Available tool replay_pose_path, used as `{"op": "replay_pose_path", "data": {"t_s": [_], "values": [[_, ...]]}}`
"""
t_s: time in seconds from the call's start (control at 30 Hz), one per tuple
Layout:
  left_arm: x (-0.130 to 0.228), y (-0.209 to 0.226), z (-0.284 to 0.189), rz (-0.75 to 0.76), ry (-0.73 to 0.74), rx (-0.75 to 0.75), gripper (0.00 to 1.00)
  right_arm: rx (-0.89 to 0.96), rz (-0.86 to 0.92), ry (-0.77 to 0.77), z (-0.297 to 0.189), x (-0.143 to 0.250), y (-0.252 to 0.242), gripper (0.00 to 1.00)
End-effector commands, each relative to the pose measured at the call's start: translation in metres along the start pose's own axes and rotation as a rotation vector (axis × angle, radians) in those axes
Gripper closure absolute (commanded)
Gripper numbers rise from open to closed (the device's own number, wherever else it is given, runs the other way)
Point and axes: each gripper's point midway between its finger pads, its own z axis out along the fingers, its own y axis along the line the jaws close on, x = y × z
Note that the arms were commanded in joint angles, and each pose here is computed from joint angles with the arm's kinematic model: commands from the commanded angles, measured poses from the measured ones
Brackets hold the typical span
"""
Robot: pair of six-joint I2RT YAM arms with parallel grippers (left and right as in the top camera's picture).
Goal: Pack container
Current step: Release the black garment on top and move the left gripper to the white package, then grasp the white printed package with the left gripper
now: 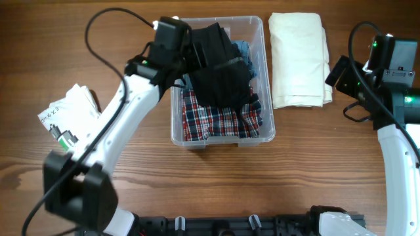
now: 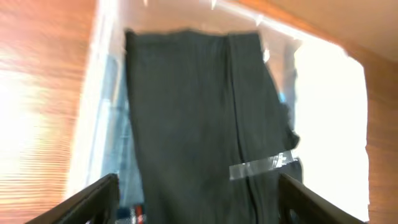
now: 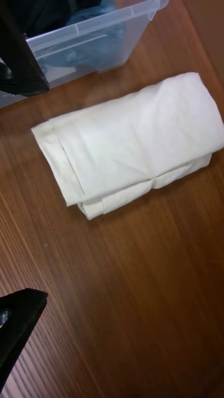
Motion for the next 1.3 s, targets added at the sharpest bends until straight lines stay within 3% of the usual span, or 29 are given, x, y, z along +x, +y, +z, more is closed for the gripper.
{"op": "replay_pose_path", "data": {"t_s": [0.0,0.13,0.17,0.47,0.63,0.97,1.27], "values": [[-0.030,0.022,-0.057,-0.024,-0.096,-0.060,0.11,0.006,-0.009,-0.015,-0.003,-0.004,-0.002,0.00],[-0.032,0.080,-0.089,-0.121,-0.067,-0.179,0.06,0.006,-0.009,-0.015,-0.003,-0.004,-0.002,0.00],[-0.032,0.094,-0.095,-0.147,-0.057,-0.210,0.00,0.006,-0.008,-0.015,-0.003,-0.004,-0.002,0.00],[-0.009,0.243,-0.140,-0.478,0.044,-0.510,0.00,0.006,-0.009,-0.015,-0.003,-0.004,-0.002,0.00],[0.007,0.295,-0.157,-0.616,0.050,-0.595,0.00,0.006,-0.008,-0.015,-0.003,-0.004,-0.002,0.00],[0.080,0.354,-0.140,-0.776,0.143,-0.687,0.00,0.006,-0.008,-0.015,-0.003,-0.004,-0.002,0.00],[0.101,0.384,-0.146,-0.874,0.123,-0.725,0.00,0.006,-0.008,-0.015,-0.003,-0.004,-0.002,0.00]]}}
